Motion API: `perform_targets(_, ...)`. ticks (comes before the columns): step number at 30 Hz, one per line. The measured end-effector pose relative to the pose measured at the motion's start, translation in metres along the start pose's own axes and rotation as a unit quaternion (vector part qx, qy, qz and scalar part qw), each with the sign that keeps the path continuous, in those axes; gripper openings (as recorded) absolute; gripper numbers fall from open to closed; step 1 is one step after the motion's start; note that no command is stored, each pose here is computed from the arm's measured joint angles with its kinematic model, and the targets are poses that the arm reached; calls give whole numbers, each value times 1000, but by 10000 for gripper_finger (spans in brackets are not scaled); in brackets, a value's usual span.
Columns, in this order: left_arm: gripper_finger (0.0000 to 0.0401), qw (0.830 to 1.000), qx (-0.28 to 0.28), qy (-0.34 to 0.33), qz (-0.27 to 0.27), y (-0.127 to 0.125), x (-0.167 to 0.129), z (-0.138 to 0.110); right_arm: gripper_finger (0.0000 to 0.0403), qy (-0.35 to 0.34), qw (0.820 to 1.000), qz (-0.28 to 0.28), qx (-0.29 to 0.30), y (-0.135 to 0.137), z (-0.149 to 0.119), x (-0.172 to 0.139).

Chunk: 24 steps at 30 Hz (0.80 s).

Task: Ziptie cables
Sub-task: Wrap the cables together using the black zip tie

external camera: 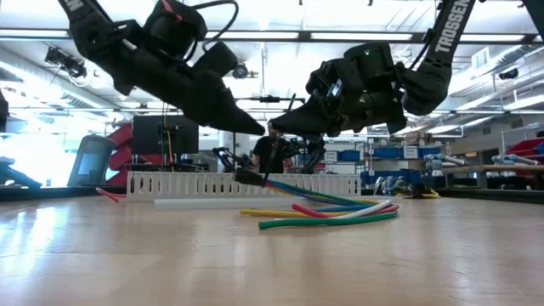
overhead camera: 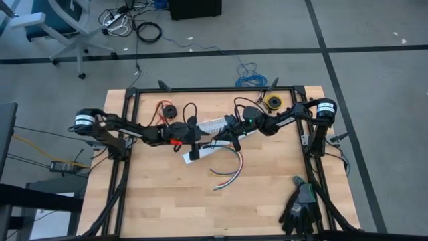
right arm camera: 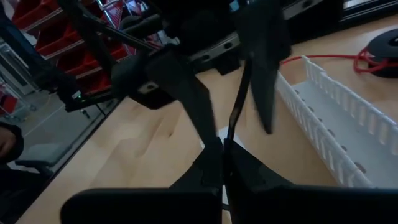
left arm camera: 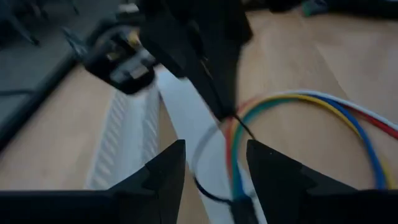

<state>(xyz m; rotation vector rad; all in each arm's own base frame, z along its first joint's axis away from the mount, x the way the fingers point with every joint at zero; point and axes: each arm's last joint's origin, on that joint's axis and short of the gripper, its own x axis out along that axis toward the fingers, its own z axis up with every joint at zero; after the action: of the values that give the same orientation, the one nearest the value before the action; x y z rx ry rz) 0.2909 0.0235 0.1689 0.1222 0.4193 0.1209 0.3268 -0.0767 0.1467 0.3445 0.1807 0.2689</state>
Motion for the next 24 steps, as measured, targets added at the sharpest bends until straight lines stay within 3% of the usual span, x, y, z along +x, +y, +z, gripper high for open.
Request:
perform_targets(6, 182, 997, -32, 50, -51, -9, 1, -11, 0, -1, 1000, -3, 2, -2, 1, -1)
perform_targets(19, 180, 992, -59, 104, -39, -10, 11, -31, 0, -2, 1000, -2, 6, -2, 1, -1)
perform_targets(24, 153, 993, -55, 103, -17, -9, 11, -31, 0, -3, 1000, -1, 5, -2, 1, -1)
